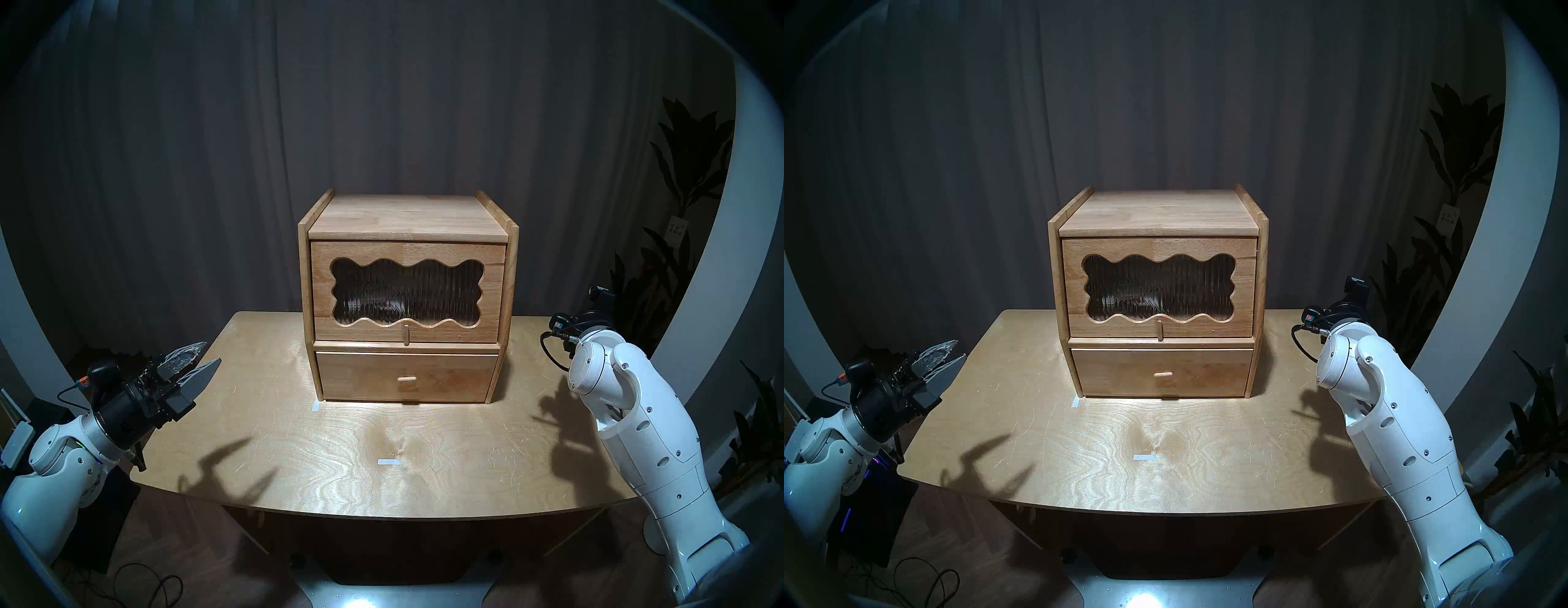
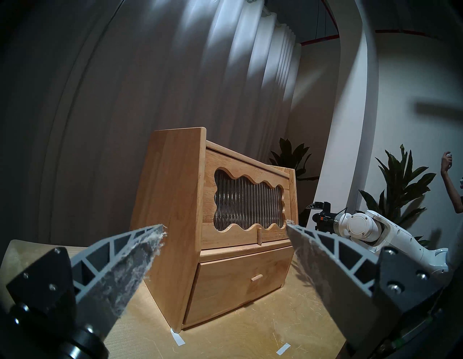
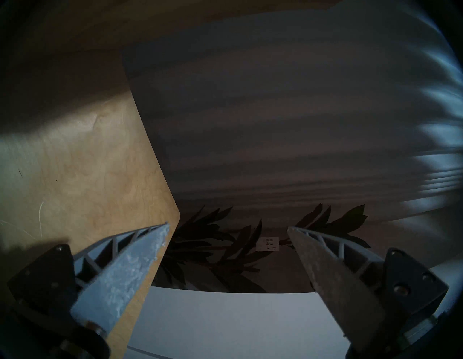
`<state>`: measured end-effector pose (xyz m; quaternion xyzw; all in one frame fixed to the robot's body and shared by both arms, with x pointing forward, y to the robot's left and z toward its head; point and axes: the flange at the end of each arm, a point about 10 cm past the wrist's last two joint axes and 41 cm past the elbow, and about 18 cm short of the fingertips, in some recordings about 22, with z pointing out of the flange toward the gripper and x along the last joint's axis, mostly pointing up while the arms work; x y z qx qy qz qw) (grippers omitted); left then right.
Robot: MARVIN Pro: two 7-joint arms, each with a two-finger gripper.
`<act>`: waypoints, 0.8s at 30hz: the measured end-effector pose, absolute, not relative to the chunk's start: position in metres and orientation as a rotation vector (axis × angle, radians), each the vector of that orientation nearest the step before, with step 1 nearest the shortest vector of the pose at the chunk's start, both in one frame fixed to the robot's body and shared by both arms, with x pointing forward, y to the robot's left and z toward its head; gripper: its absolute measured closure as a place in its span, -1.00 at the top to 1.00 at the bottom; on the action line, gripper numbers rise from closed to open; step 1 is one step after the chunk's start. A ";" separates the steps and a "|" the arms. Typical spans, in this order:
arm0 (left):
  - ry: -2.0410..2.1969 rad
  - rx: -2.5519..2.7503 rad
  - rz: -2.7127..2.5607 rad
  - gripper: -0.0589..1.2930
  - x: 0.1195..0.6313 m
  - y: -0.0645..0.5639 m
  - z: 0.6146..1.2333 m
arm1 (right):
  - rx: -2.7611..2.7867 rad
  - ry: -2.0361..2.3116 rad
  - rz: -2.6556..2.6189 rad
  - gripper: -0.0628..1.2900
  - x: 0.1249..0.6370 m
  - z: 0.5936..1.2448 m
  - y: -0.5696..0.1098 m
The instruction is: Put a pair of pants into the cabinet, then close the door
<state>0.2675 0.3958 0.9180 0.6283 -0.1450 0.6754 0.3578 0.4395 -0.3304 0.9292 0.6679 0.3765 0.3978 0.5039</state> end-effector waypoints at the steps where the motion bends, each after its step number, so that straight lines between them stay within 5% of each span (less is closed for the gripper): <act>1: -0.374 1.622 1.743 0.93 0.268 0.396 0.918 | 1.618 0.908 0.967 0.94 0.440 0.930 -0.331; 24: -0.374 1.622 1.741 0.93 0.268 0.396 0.917 | 1.550 0.617 0.580 0.94 0.436 0.963 -0.454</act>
